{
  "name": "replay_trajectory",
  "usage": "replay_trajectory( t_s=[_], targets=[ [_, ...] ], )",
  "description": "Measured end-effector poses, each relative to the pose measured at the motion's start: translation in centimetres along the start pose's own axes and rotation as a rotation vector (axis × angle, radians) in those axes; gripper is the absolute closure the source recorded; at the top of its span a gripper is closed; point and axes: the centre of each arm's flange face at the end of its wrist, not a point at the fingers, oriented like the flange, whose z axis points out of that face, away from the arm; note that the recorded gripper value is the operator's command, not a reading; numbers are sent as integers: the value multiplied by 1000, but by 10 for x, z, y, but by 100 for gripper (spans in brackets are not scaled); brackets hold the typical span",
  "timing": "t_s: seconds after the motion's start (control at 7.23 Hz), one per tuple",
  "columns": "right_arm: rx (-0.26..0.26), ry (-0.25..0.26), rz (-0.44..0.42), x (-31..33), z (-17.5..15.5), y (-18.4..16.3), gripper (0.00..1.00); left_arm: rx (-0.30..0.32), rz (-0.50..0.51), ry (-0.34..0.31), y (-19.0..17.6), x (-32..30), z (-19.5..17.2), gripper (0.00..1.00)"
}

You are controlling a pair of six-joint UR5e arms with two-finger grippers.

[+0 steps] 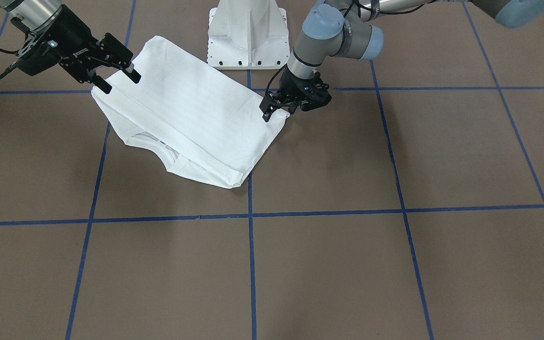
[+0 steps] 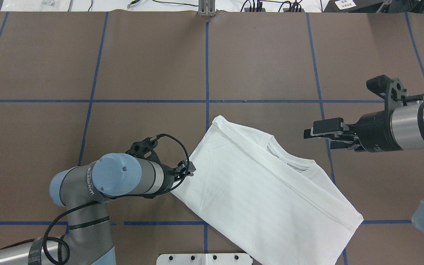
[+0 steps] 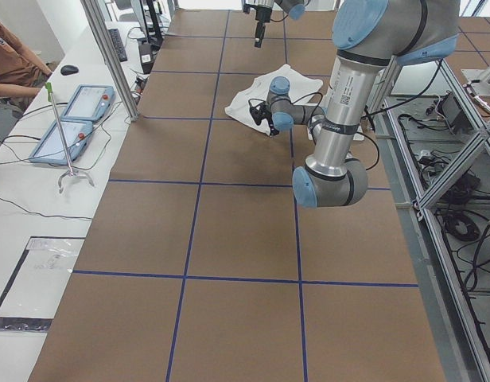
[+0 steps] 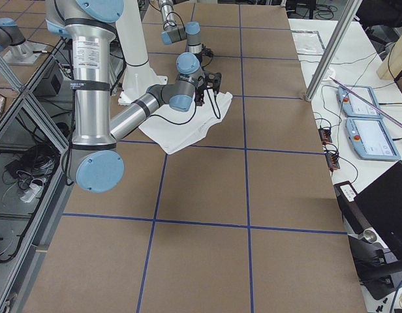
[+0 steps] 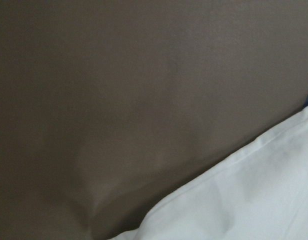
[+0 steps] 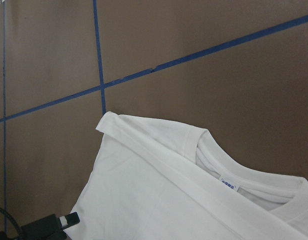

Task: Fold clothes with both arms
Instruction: 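Grasp the shirt corner with the left gripper and drag it sideways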

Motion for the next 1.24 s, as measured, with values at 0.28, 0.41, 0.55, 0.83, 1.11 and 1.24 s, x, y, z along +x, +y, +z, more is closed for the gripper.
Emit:
replay_trajectory(
  t_s=[0.28,0.41,0.55,0.83,1.11,1.24],
  targets=[
    [6,5,4,2,1,-3,0,-6,-13,-18,6,-5,10,33],
    [14,6,7,3,0,-6,0,-9,-17,-19,8,-4,11,61],
    [19,7,9,4,-2,-8,0,-11,-19,-17,8,-3,10,83],
    [24,8,9,5,-2,-10,0,-18,-15,-6,10,0,4,100],
    [28,15,10,8,-1,-13,0,-25,-10,9,12,3,-4,100],
    [29,18,10,10,0,-14,0,-24,-12,13,11,5,-6,100]
  ],
)
